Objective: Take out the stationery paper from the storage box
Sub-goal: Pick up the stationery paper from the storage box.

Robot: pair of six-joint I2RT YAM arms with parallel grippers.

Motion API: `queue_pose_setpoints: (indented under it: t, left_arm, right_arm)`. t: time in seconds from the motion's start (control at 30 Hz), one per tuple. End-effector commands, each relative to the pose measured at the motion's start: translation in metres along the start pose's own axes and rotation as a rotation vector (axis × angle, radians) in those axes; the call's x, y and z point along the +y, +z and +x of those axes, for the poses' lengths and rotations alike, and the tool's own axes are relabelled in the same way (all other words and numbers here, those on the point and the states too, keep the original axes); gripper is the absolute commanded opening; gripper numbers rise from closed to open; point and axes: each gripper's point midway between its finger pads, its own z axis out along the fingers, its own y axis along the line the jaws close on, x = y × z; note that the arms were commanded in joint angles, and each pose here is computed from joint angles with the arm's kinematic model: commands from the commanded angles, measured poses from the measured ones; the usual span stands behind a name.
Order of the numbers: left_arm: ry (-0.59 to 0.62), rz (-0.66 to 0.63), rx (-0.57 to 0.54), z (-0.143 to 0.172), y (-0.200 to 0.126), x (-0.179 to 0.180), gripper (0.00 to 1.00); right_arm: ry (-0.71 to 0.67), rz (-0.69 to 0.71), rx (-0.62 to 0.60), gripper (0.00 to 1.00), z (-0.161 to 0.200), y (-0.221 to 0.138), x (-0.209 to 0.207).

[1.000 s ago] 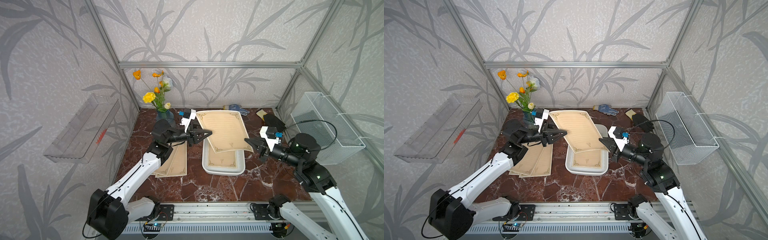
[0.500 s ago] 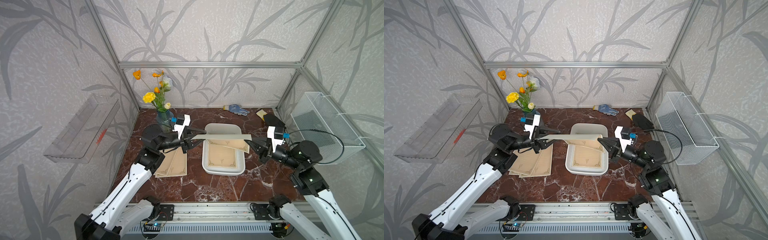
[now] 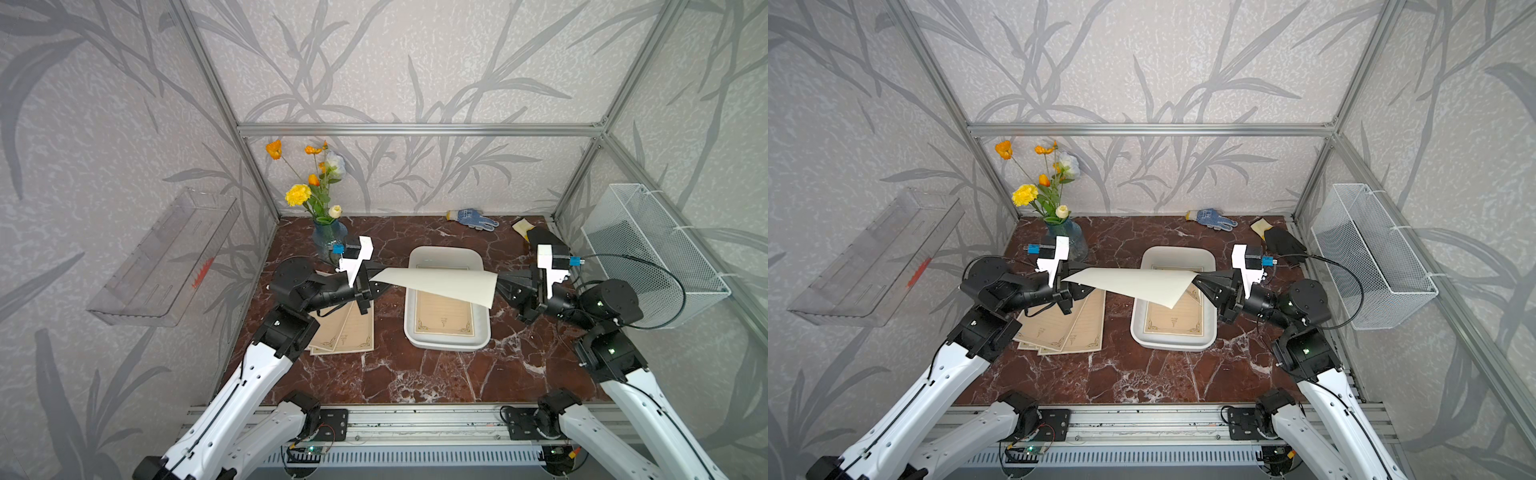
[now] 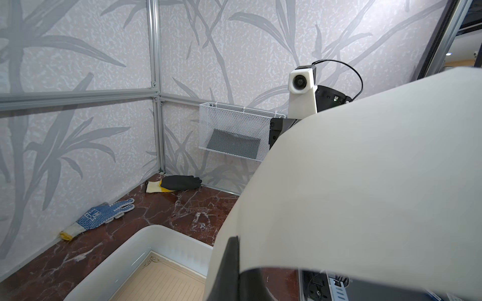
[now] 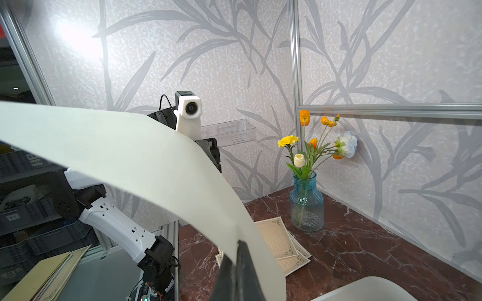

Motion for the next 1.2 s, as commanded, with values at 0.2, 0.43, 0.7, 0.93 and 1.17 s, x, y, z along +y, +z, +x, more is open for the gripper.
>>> queue_pose_setpoints:
  t: [0.2, 0.43, 0.7, 0.93, 1.17]
  left_arm:
    - [0.097, -0.054, 0.038, -0.021, -0.015, -0.013, 0.0]
    - [0.072, -0.068, 0.189, -0.011, -0.019, -0.014, 0.0]
    - [0.038, -0.011, 0.32, -0.007, -0.025, -0.028, 0.0]
    - [0.03, -0.014, 0.339, -0.009, -0.026, -0.03, 0.0]
    - [0.025, -0.029, 0.34, -0.01, -0.023, -0.024, 0.0]
  right_arm:
    - [-0.061, -0.039, 0.072, 0.07, 0.003, -0.005, 0.015]
    - [-0.31, 0.078, 0.14, 0.81, -0.007, -0.026, 0.024]
    - [-0.366, -0.033, 0.168, 0.83, -0.026, -0.019, 0.043]
    - [-0.296, -0.104, 0.066, 0.83, -0.039, -0.004, 0.043]
    - [-0.314, -0.174, 0.05, 0.84, -0.03, 0.009, 0.058]
